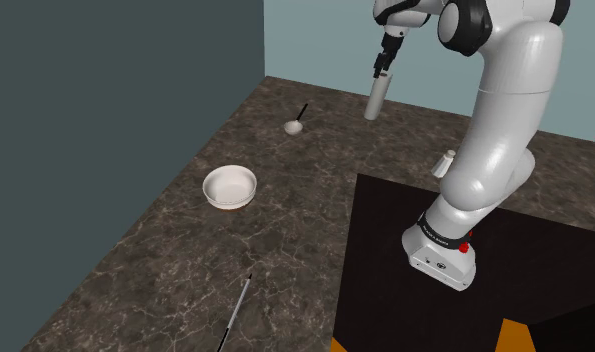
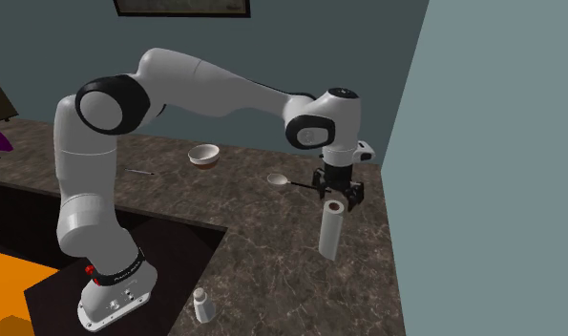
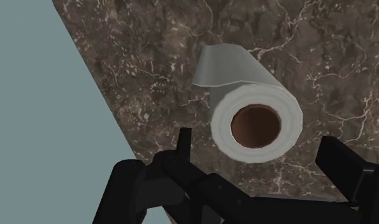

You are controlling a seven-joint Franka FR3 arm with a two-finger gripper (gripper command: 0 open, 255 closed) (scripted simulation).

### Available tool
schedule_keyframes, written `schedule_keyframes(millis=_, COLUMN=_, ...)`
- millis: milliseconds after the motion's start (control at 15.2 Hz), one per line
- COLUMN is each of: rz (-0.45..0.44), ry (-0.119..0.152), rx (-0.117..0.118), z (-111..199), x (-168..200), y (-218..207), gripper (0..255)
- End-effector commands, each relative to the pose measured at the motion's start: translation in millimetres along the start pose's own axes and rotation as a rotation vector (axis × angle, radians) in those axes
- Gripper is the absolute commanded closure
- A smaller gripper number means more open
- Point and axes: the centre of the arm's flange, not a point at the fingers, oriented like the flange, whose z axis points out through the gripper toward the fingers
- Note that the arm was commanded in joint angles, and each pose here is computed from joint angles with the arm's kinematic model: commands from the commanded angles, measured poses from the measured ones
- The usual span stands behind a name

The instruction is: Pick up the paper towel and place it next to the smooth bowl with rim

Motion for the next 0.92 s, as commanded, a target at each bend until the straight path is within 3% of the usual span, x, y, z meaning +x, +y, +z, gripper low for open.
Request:
schedule_keyframes(millis=0, rz=0.000, ry=0.000, rx=0.000, z=11, x=1, y=1, gripper=0)
schedule_keyframes(millis=198, rz=0.000, ry=0.000, rx=0.000, z=30, x=1, y=1, gripper=0)
schedule_keyframes(millis=726, rz=0.000, ry=0.000, rx=0.000, z=30, x=1, y=1, gripper=0)
schedule_keyframes(millis=792, rz=0.000, ry=0.000, rx=0.000, z=30, x=1, y=1, gripper=255)
schedule_keyframes(millis=858, rz=0.000, ry=0.000, rx=0.000, z=30, x=1, y=1, gripper=255)
